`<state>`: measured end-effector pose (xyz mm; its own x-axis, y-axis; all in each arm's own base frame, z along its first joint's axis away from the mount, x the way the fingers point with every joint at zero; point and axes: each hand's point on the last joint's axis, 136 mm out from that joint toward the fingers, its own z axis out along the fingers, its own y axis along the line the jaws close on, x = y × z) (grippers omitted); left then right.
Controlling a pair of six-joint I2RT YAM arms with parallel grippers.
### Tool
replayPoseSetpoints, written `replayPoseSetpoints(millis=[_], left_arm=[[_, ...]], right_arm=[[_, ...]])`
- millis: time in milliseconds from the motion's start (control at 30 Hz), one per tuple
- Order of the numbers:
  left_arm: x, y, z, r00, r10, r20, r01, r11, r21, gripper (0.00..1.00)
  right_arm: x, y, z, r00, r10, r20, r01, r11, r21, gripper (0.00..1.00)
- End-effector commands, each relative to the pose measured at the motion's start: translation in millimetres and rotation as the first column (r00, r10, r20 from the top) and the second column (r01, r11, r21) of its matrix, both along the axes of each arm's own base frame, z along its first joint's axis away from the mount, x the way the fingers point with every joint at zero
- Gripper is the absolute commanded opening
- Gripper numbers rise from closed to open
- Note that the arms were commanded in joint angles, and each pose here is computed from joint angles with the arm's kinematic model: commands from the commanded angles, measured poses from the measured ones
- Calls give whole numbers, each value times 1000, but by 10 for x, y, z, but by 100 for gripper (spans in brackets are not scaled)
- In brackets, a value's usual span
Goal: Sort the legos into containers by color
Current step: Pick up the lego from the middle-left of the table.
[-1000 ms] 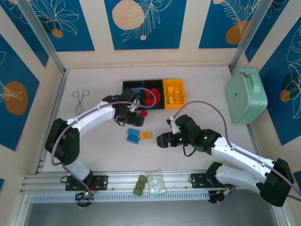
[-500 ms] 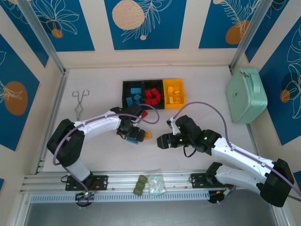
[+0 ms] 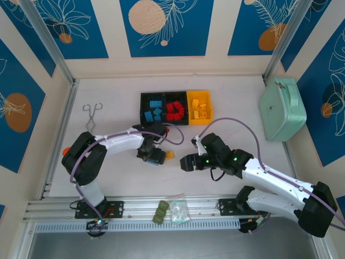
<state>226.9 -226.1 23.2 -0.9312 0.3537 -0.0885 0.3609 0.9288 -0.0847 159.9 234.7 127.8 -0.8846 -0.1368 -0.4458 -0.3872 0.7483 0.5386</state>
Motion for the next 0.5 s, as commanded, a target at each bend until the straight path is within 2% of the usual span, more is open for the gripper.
replayPoseSetpoints(millis=[0, 133, 467], left_arm=[[-63, 66, -44, 1000, -3, -7, 3, 999, 39, 70], [-93, 108, 36, 1000, -5, 0, 5, 999, 42, 64], [-40, 199, 450, 996, 7, 85, -8, 1000, 9, 61]], right_arm=[[-33, -18, -3, 1000, -4, -7, 4, 1000, 16, 75], [-24, -10, 8, 1000, -5, -4, 5, 1000, 21, 75], [26, 21, 46, 1000, -10, 18, 9, 999, 41, 75]])
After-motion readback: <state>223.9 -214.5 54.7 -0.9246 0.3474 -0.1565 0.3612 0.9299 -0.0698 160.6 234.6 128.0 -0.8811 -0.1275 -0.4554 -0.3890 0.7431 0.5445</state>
